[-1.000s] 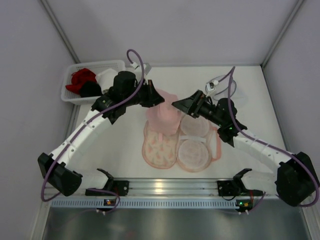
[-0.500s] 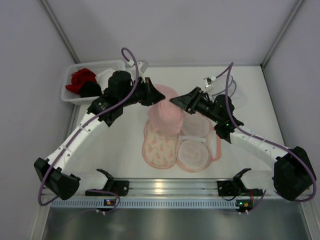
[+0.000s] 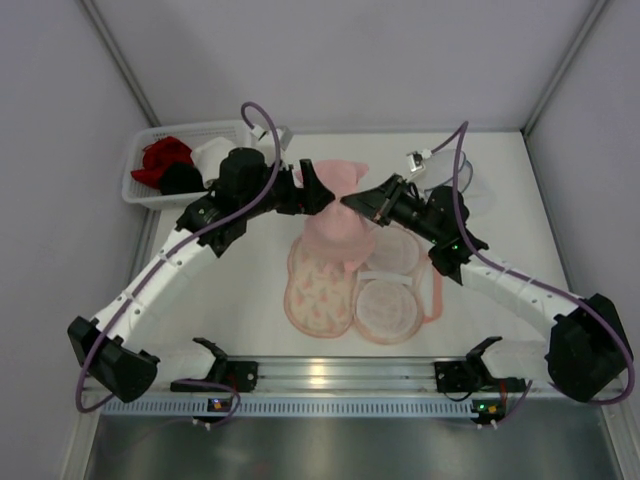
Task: Place the bra in the laundry bag and zip it closed
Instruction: Adjust the bra.
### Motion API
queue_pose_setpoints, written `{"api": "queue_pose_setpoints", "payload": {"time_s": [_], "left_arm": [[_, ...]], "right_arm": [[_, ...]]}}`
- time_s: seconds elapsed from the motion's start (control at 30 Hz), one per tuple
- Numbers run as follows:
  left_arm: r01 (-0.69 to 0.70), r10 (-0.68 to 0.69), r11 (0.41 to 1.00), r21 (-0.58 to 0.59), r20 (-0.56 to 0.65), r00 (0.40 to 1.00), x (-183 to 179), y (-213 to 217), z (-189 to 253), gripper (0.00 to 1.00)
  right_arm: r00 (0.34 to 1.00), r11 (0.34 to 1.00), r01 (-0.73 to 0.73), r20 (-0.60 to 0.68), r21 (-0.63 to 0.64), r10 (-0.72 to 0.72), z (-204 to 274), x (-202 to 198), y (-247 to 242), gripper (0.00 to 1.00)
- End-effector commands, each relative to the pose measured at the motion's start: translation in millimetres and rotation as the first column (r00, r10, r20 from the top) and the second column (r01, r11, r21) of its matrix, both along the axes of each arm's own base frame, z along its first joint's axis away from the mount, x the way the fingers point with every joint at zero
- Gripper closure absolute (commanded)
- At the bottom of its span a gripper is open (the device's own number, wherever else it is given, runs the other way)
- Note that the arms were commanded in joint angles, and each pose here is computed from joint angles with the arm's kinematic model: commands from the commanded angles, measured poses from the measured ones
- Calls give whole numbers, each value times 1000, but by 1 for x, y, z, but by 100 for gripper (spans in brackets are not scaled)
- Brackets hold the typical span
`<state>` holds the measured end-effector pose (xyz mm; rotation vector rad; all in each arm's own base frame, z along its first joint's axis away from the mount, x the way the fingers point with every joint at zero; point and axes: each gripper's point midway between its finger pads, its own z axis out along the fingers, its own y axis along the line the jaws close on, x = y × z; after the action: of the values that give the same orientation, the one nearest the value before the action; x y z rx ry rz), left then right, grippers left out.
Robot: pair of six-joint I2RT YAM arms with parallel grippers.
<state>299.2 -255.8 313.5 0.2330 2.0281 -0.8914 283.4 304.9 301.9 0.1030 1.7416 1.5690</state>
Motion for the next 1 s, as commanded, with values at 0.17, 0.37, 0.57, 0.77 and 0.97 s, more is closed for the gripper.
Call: {"api": "queue_pose_setpoints", "payload": {"time_s": [0.17,0.37,0.57,0.77,0.97], "left_arm": [[-216,191,970,112,198,961,0,60,24,1],[38,-45,998,49,164,985,-17,17,8,1],[121,-173,980,160,368,914,-34,27,38,1],[93,-212,952,293,406,889,-23,35,40,2],[-274,121,912,306,436,892,27,77,58,2]], "right_arm": [[995,999,-22,94,44,17,62,-2,-5,100],[993,998,-58,107,20,56,59,-6,-1,100],[997,993,-59,47,-101,64,36,1,2,100],[989,976,-139,25,-167,146,36,0,12,100],[978,957,-161,91,-241,188,42,-5,10,100]]}}
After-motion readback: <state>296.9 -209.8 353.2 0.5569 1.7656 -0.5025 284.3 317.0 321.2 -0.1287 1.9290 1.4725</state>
